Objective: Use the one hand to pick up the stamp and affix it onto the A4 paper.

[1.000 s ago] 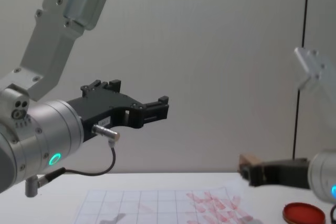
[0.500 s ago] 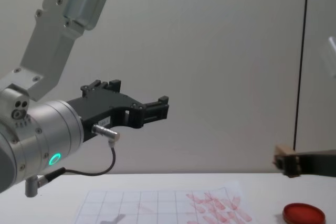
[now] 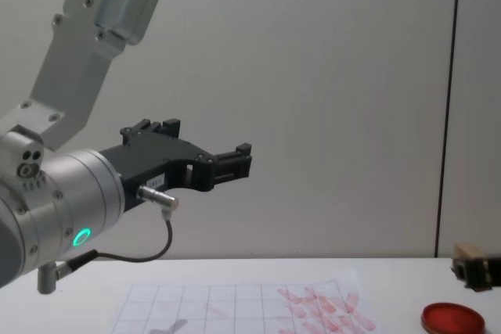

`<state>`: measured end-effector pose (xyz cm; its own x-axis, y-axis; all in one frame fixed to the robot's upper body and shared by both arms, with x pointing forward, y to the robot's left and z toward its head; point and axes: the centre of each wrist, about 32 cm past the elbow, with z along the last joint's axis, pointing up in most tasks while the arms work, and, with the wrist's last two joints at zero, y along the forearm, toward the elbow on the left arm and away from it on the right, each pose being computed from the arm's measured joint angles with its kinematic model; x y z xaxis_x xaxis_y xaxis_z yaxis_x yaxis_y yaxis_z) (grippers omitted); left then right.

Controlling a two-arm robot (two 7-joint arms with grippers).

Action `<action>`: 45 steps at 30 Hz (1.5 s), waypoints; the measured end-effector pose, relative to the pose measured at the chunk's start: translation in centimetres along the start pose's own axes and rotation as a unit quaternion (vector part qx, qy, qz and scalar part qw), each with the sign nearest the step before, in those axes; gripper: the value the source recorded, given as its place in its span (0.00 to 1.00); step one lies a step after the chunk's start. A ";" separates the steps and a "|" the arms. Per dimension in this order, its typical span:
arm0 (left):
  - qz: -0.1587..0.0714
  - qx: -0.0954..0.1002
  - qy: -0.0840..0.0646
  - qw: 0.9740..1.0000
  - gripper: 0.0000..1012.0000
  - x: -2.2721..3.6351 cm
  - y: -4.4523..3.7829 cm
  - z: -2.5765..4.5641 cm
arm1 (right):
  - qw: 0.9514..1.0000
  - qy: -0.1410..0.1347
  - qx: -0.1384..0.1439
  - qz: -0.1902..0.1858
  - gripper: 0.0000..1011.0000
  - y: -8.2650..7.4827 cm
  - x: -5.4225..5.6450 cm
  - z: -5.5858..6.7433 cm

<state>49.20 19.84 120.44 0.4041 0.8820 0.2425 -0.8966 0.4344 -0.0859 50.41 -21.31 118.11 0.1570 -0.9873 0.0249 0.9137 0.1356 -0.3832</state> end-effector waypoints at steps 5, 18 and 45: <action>0.000 0.000 0.000 1.000 0.99 0.00 0.00 0.00 | 1.000 0.002 -0.010 -0.005 0.22 0.7 0.5 -0.6; 0.000 0.000 0.000 1.000 0.99 0.00 0.00 0.00 | 1.000 0.002 -0.023 -0.001 0.22 2.2 0.9 -1.7; 0.000 0.000 0.000 1.000 0.99 0.00 0.00 0.00 | 0.999 -0.001 0.050 0.004 0.95 1.8 1.8 -1.9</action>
<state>49.20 19.84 120.44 0.4039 0.8821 0.2425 -0.8967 0.4343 -0.0860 51.60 -23.04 115.76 0.1662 -0.9858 0.0247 0.9454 0.1521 -0.2884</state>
